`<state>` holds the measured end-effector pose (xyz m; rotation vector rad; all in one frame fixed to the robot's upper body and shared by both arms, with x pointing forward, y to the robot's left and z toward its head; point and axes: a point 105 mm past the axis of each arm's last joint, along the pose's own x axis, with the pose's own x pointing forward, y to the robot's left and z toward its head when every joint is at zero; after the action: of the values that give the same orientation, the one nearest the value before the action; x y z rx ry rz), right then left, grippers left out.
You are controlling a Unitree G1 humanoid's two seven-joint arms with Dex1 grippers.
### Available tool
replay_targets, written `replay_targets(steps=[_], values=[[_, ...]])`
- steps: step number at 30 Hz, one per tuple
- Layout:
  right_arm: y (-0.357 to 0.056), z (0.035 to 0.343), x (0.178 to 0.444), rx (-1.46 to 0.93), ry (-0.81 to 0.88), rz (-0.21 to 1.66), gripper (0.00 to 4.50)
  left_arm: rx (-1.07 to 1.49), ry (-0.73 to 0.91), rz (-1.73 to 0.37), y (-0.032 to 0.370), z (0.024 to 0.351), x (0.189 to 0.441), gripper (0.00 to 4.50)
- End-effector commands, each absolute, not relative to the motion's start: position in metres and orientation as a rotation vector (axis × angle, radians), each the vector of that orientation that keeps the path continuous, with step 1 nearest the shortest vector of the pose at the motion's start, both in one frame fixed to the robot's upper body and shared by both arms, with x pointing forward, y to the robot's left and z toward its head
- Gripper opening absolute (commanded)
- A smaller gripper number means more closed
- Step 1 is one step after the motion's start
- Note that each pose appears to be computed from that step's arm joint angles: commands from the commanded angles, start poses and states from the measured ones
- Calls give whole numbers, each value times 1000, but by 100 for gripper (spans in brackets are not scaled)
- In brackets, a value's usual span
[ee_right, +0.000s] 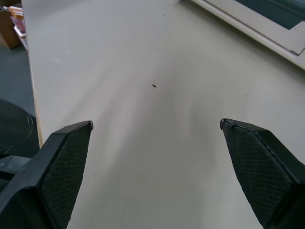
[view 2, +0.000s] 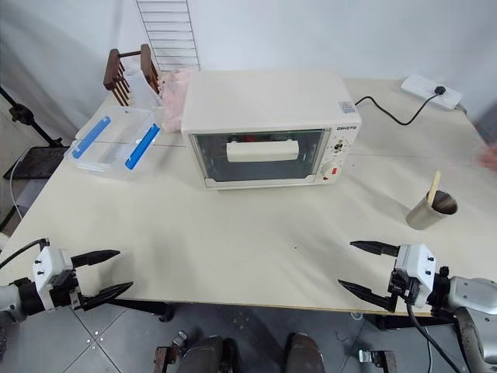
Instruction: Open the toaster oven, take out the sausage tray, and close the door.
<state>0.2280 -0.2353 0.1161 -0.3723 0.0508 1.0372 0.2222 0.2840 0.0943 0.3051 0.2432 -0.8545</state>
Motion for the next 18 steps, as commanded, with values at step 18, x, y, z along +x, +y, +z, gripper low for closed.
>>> replay_targets(steps=[18], values=[[-140, 213, 309, -46, -246, 1077, 450, -288, 40, -1093, 223, 188, 246, 447]])
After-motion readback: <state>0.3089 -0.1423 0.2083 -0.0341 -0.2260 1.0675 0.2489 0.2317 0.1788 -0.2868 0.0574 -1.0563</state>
